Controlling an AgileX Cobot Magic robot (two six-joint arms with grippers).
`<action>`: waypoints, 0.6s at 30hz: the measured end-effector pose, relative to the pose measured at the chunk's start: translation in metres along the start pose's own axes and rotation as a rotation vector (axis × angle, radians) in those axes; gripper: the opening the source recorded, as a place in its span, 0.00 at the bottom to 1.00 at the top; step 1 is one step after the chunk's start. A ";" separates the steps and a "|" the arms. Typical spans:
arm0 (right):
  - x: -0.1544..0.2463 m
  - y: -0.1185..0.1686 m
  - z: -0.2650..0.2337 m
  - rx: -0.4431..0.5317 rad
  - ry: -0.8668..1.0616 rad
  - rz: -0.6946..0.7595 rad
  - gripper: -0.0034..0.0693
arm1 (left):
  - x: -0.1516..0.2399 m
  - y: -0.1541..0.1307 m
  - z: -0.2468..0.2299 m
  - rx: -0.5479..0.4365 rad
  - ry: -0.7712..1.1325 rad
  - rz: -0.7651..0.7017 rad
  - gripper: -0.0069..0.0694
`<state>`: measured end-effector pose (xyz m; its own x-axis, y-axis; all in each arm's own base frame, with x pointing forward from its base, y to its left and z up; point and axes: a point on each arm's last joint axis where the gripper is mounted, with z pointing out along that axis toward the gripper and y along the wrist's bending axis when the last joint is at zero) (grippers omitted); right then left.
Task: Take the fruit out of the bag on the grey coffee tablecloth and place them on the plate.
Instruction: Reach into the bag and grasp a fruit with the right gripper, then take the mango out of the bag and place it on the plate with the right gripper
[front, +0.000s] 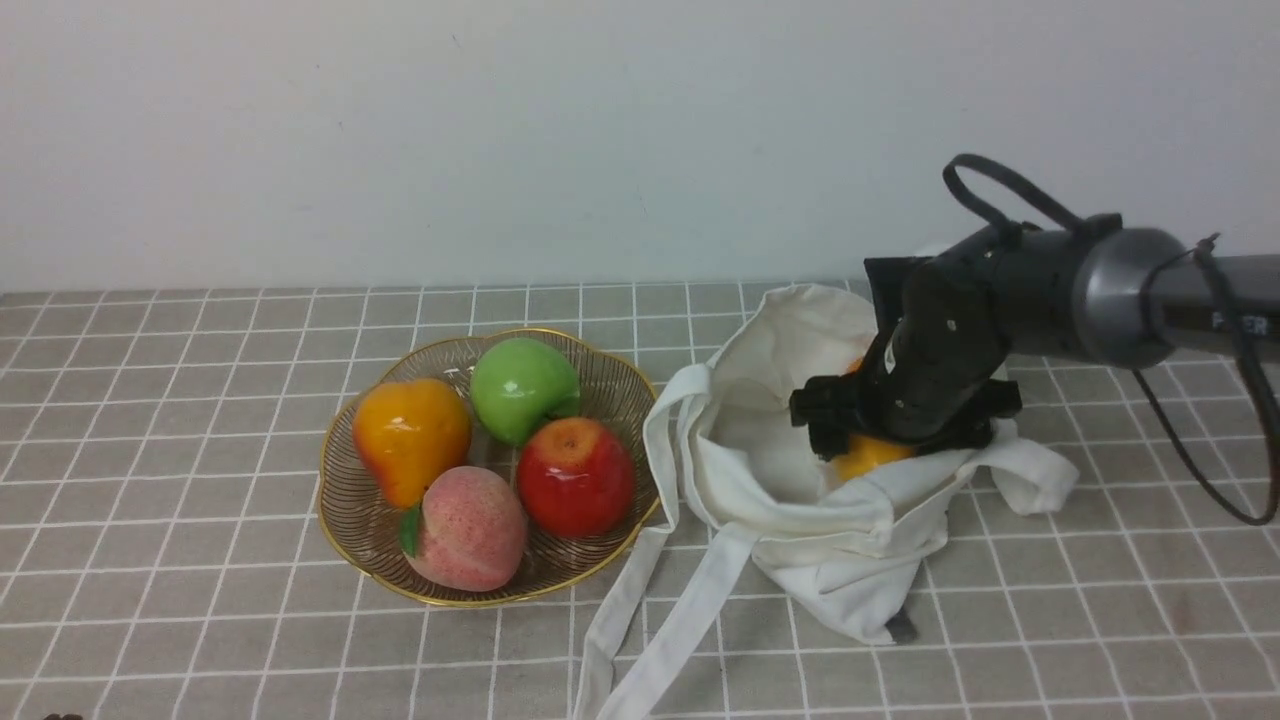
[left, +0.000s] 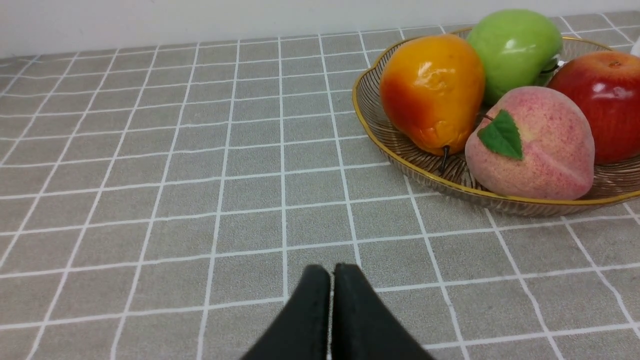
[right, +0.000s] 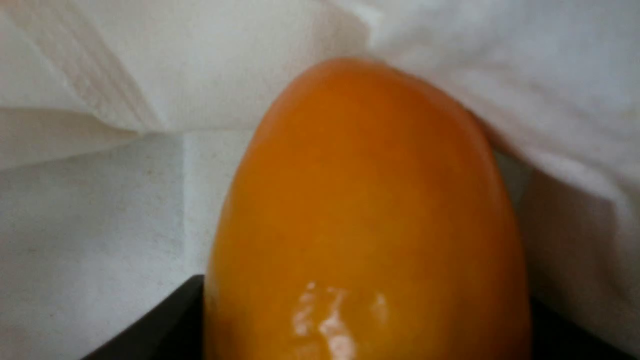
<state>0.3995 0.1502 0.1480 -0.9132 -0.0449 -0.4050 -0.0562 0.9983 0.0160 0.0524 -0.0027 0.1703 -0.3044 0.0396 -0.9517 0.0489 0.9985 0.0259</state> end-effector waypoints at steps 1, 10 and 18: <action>0.000 0.000 0.000 -0.004 0.000 -0.019 0.82 | 0.000 0.000 0.000 0.000 0.000 0.000 0.08; -0.010 0.000 -0.042 -0.037 -0.052 -0.040 0.80 | 0.000 0.000 0.000 0.000 0.000 0.000 0.08; -0.020 -0.005 -0.115 -0.091 -0.184 -0.004 0.80 | 0.000 0.000 0.000 0.000 0.000 0.000 0.08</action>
<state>0.3719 0.1423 0.2611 -0.8244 -0.0334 -0.5650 -0.1037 0.9903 0.0928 0.0524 -0.0027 0.1703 -0.3044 0.0396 -0.9517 0.0489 0.9985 0.0259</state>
